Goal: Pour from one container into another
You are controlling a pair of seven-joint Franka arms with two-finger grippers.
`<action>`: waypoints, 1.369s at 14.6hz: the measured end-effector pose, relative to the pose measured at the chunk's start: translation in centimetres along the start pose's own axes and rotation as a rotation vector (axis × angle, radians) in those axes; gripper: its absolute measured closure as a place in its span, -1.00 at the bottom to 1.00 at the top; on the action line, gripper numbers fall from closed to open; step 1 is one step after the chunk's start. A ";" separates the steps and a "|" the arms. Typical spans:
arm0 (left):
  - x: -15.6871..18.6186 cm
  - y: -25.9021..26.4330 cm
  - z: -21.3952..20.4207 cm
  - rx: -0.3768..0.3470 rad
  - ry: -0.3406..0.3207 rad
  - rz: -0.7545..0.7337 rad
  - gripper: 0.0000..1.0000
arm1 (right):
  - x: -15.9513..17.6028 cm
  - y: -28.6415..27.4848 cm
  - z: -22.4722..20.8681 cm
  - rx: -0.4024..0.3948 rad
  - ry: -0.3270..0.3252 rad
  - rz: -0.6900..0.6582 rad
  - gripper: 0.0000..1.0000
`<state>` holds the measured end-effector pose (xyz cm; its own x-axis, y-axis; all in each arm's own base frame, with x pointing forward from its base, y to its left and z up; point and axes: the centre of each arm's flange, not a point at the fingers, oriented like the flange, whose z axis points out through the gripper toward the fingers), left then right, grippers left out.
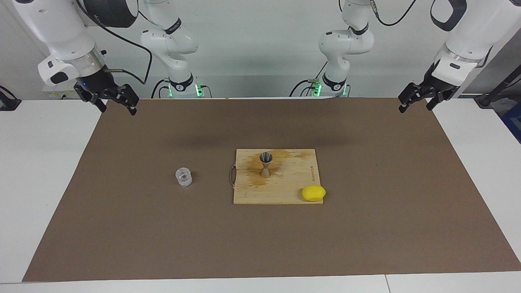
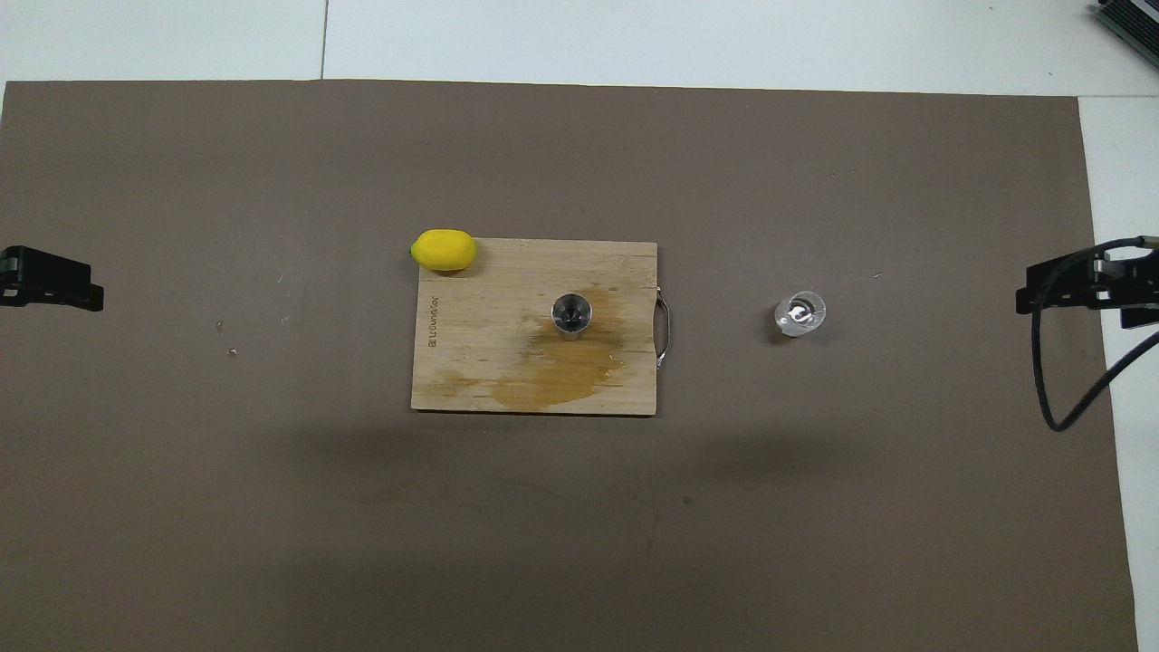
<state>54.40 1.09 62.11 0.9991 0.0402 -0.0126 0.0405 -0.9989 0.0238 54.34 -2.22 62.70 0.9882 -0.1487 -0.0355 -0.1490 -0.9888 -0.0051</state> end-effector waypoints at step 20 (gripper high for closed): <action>0.0 0.0 0.0 0.000 0.000 -0.001 -1.00 | -1.2 -1.5 -0.1 -0.052 -0.003 -0.058 -1.00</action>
